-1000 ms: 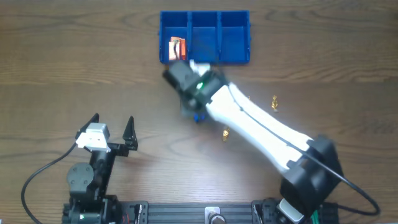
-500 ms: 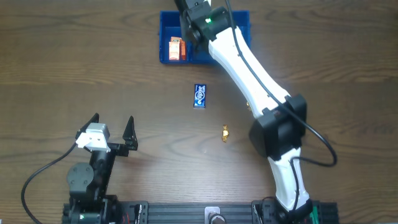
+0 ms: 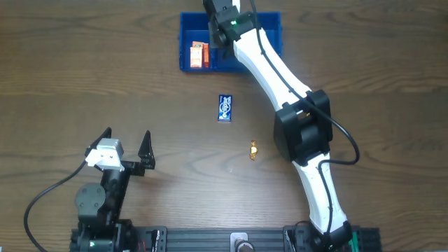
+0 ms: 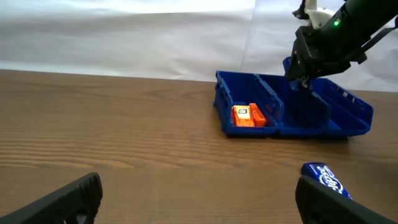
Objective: Sort Candies Into Trays
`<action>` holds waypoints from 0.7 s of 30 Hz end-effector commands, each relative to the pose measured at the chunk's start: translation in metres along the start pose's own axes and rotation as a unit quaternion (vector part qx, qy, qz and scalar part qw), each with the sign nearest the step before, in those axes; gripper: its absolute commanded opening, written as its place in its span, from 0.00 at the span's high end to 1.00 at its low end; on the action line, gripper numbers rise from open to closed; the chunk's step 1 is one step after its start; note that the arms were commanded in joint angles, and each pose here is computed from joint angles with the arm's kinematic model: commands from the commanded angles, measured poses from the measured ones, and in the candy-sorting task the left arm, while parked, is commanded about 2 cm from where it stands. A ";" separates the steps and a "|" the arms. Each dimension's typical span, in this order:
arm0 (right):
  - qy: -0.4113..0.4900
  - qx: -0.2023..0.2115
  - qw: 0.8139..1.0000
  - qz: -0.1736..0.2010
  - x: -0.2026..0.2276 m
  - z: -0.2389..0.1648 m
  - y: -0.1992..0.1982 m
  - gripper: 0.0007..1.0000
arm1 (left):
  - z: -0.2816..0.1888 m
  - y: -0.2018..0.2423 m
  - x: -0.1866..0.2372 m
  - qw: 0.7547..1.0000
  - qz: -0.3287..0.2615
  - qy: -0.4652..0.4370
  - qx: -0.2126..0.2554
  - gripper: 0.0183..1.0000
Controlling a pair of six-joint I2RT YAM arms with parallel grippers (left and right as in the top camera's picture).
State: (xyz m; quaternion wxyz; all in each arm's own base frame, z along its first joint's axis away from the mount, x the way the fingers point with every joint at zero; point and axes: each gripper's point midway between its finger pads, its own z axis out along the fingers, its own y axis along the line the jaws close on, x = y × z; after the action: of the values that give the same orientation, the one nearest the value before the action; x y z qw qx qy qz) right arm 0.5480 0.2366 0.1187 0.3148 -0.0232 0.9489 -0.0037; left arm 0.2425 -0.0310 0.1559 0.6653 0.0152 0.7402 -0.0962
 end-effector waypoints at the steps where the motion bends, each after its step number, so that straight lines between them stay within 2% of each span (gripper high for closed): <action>1: -0.011 -0.001 1.000 0.011 -0.009 0.001 0.000 0.27 | 0.001 0.001 0.016 1.000 0.004 0.024 0.002 0.00; 5: -0.015 -0.004 1.000 0.010 -0.010 0.000 0.003 0.07 | 0.001 0.001 0.016 1.000 0.004 0.024 0.002 0.00; 8: -0.012 -0.005 1.000 0.008 -0.009 -0.006 0.004 0.01 | 0.001 0.001 0.016 1.000 0.004 0.024 0.002 0.00; 12: 0.005 -0.007 1.000 0.014 -0.008 -0.050 -0.002 0.00 | 0.001 0.001 0.016 1.000 0.004 0.024 0.002 0.00; 16: 0.054 -0.007 0.998 0.018 0.019 -0.110 0.000 0.00 | 0.001 0.001 0.016 1.000 0.004 0.024 0.002 0.00; 19: 0.118 -0.039 0.992 -0.011 0.055 -0.131 0.022 0.00 | 0.001 0.001 0.016 1.000 0.004 0.024 0.002 0.00; 21: 0.158 -0.049 0.986 -0.026 0.080 -0.131 0.031 0.00 | 0.001 0.001 0.016 1.000 0.004 0.024 0.002 0.00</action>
State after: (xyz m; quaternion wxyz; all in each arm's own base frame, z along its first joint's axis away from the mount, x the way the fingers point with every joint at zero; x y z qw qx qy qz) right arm 0.4304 0.2407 0.1838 0.2011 -0.0501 0.9783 -0.0034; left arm 0.2425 -0.0310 0.1558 0.6652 0.0152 0.7403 -0.0962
